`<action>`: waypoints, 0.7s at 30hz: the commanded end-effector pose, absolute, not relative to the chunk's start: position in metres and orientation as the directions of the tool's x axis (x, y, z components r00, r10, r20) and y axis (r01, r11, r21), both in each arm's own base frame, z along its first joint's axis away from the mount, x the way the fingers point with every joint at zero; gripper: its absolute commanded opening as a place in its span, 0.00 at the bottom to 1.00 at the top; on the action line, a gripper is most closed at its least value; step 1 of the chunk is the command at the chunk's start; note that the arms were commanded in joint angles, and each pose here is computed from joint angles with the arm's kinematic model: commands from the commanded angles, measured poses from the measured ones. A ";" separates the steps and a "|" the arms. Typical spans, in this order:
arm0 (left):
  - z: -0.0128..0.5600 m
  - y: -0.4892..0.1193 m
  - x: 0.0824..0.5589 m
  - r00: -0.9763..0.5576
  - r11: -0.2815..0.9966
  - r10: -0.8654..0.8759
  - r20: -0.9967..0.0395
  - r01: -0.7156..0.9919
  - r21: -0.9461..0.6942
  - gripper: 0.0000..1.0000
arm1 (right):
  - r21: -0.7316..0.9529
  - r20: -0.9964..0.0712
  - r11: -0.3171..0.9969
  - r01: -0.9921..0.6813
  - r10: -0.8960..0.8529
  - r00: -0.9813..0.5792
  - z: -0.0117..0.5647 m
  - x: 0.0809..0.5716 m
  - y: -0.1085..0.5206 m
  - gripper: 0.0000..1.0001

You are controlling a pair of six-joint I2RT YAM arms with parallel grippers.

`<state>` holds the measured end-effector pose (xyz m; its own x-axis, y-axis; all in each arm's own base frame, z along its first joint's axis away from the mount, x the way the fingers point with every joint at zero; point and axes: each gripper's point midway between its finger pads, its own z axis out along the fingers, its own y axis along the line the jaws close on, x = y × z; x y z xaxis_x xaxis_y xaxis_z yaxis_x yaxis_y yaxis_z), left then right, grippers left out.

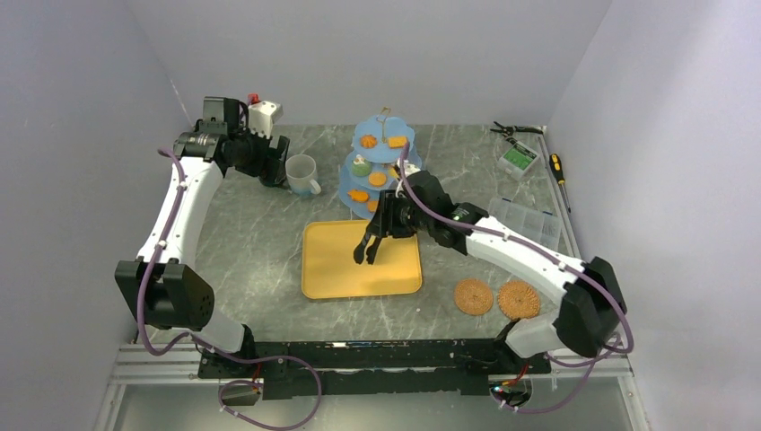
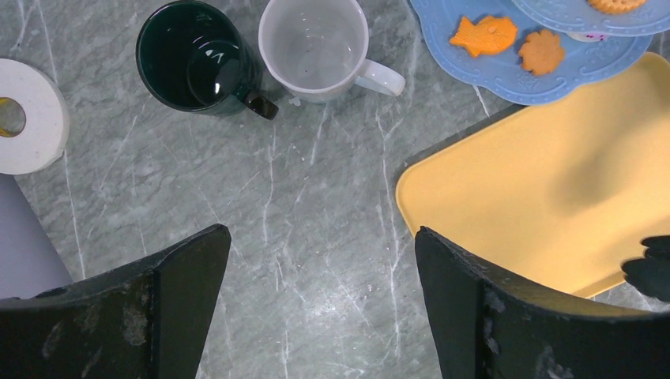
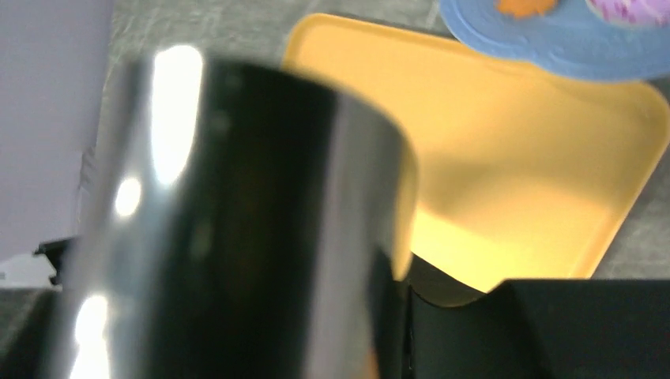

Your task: Serve the afternoon tea

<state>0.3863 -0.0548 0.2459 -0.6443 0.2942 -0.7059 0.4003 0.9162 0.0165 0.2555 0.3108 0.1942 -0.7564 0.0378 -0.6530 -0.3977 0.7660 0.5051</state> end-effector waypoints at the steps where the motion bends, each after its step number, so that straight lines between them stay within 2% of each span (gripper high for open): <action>1: 0.280 -0.056 0.383 -0.579 0.916 0.279 -0.766 0.400 0.031 0.93 | 0.665 -0.452 0.725 -0.181 0.197 -0.870 0.166 0.264 0.311 0.48; 5: 0.282 -0.056 0.380 -0.575 0.913 0.286 -0.767 0.406 0.037 0.93 | 0.698 -0.296 0.716 -0.022 0.260 -0.919 0.130 0.268 0.308 0.46; 10: 0.285 -0.055 0.378 -0.568 0.912 0.291 -0.770 0.409 0.042 0.93 | 0.699 -0.230 0.710 0.087 0.339 -0.912 0.105 0.272 0.305 0.45; 17: 0.290 -0.060 0.372 -0.551 0.900 0.294 -0.781 0.435 0.032 0.93 | 0.715 -0.069 0.646 0.267 0.446 -0.893 0.074 0.272 0.310 0.49; 21: 0.290 -0.063 0.370 -0.551 0.894 0.297 -0.780 0.448 0.025 0.93 | 0.709 -0.028 0.626 0.325 0.485 -0.874 0.062 0.273 0.311 0.50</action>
<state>0.3760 -0.0581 0.2629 -0.6110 0.2970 -0.7338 0.4194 0.9076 0.0182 0.2649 0.3019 0.0609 -0.9054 0.4152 -0.0883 0.2557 0.6995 0.6673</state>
